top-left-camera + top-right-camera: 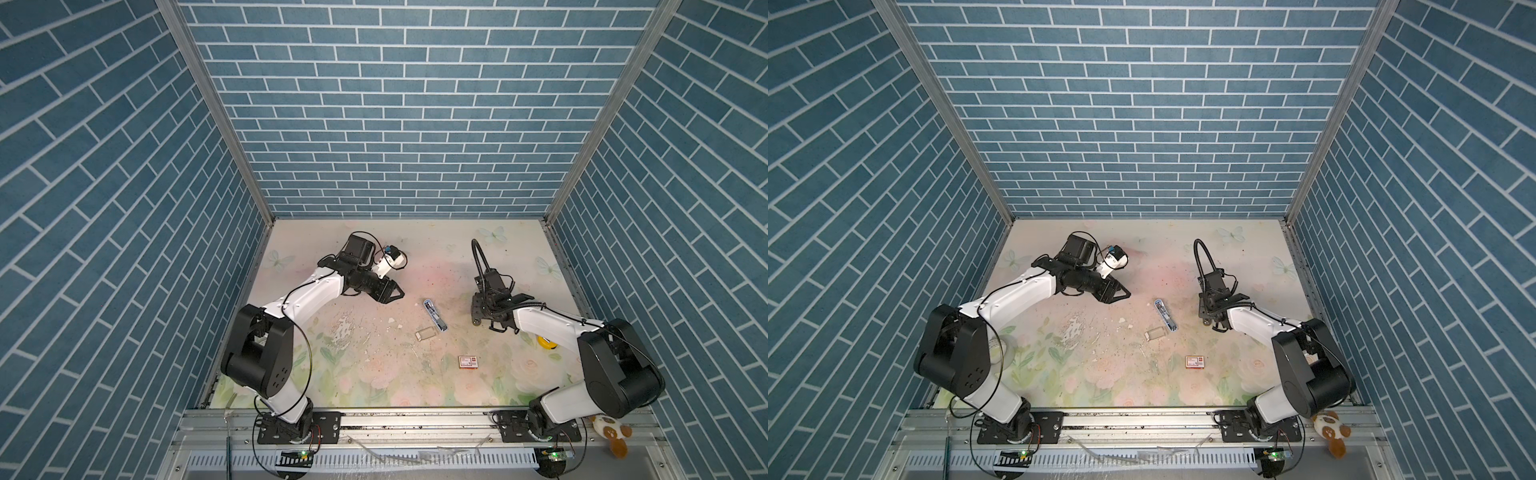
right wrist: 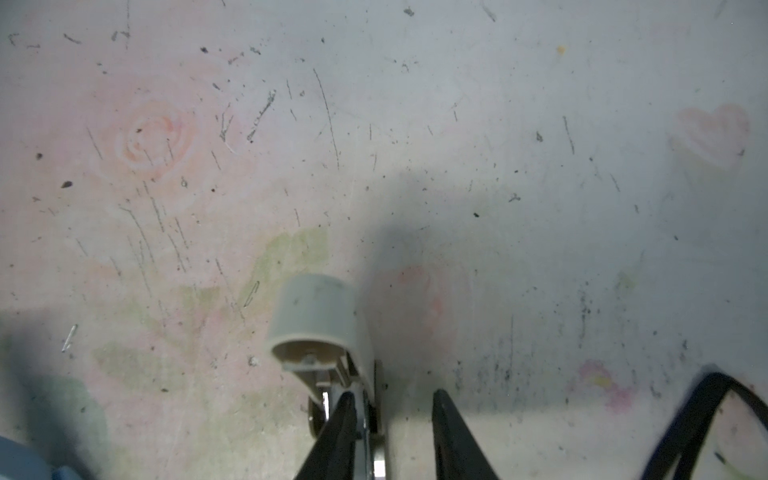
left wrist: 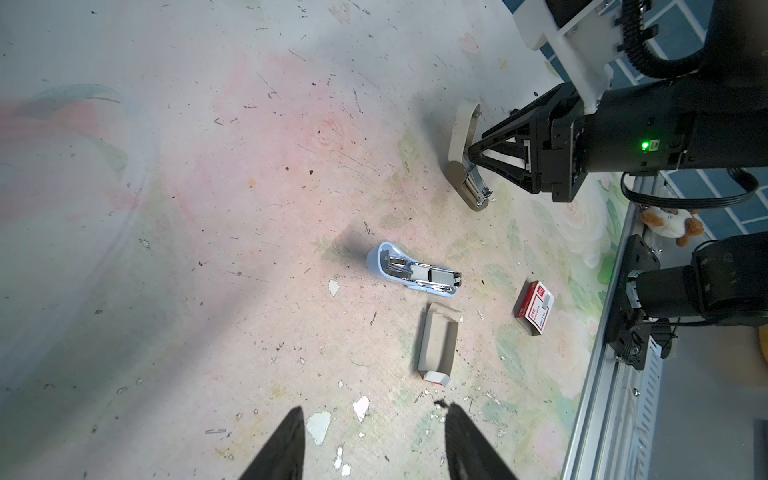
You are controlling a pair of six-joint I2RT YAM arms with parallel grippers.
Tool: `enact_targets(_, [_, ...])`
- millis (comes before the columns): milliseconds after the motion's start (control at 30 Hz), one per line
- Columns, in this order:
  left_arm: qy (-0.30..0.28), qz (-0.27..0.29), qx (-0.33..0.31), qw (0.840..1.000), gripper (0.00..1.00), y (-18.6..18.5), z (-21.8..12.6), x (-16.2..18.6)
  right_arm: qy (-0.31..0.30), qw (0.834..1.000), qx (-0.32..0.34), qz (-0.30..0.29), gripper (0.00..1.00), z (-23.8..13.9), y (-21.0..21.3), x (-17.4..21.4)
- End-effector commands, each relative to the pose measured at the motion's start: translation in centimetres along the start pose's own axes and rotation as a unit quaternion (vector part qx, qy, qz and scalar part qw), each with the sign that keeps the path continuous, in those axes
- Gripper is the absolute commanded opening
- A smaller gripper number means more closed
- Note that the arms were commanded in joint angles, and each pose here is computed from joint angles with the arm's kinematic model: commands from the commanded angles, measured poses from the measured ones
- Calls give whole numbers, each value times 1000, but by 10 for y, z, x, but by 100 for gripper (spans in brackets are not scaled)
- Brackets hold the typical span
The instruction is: Load the staples into the stapler
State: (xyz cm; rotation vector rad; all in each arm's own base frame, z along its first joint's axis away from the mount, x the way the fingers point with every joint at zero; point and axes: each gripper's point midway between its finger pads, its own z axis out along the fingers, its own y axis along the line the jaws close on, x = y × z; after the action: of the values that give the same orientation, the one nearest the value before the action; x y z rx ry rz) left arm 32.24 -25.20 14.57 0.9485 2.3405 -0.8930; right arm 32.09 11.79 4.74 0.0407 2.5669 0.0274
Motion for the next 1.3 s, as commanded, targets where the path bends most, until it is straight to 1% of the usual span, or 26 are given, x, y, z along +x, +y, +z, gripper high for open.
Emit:
enact_targets(0, [-1, 2, -3, 1000, 56, 1, -4, 1, 0, 1000, 2, -14, 33, 0, -2, -1])
enact_targets(400, [-1, 3, -4, 1000, 56, 1, -3, 1, 20, 1000, -4, -17, 32, 3, -2, 13])
enact_targets(700, [-2, 4, -5, 1000, 56, 1, -4, 1, 22, 1000, -9, -17, 31, 0, -2, 16])
enact_targets(1000, [-1, 4, -4, 1000, 56, 1, -3, 1, 34, 999, -9, -15, 29, 2, -5, 27])
enact_targets(1133, [-1, 4, -4, 1000, 56, 2, -3, 1, 31, 999, -11, -10, 29, 0, -5, 27])
enact_targets(1267, [-4, 7, -7, 1000, 56, 1, -5, -1, 12, 999, -28, -16, 31, -8, 1, 15])
